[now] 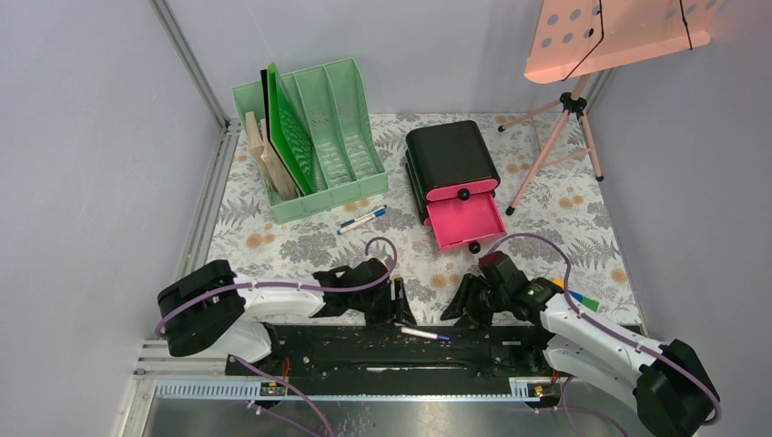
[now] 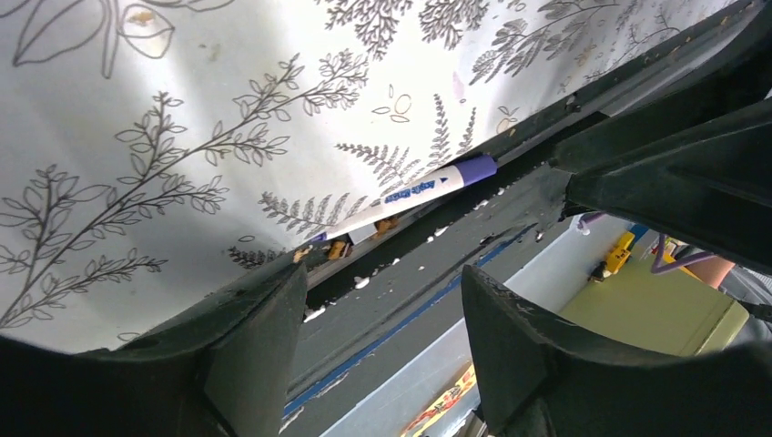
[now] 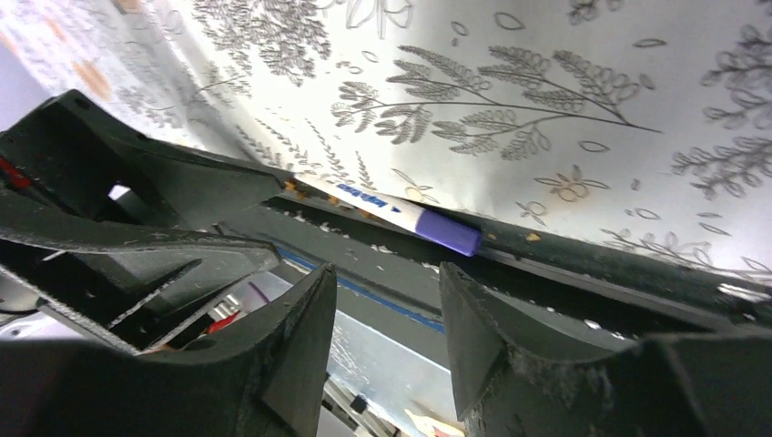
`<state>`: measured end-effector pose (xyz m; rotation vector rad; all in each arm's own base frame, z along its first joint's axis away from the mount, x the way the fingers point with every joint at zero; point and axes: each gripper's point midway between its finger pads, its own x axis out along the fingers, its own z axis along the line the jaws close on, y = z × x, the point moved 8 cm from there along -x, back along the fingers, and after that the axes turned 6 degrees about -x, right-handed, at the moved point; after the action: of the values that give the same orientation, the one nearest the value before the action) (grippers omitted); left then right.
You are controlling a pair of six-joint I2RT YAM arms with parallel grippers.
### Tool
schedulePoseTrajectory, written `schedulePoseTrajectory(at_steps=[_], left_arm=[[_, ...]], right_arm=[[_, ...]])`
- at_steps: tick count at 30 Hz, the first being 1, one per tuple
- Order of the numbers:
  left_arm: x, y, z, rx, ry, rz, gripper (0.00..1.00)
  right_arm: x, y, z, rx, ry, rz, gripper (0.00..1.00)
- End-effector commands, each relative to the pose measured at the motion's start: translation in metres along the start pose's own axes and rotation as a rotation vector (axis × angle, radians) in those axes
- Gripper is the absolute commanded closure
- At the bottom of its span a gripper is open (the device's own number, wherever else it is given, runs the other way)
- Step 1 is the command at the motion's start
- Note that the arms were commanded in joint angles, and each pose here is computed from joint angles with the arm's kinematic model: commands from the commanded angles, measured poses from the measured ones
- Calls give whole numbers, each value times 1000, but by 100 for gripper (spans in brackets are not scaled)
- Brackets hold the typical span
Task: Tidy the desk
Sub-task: Pick up the stationery from the center of the board.
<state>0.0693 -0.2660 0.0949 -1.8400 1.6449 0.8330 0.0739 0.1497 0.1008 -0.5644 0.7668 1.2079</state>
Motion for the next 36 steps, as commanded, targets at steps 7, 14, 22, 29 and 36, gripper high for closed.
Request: schedulePoseTrajectory(at_steps=[7, 14, 22, 29, 36], left_arm=[[14, -3, 21, -9, -63, -32, 37], [26, -11, 11, 53, -137, -39, 40], [23, -13, 2, 74, -133, -49, 41], [-7, -10, 6, 57, -108, -123, 40], [-40, -12, 16, -4, -22, -186, 39]], right_arm=[[3, 19, -37, 5, 222, 145, 49], [17, 23, -44, 63, 168, 164, 49], [20, 10, -21, -22, 156, 152, 47], [-12, -7, -3, -263, 266, 45, 41], [-7, -4, 19, -485, 245, 106, 44]])
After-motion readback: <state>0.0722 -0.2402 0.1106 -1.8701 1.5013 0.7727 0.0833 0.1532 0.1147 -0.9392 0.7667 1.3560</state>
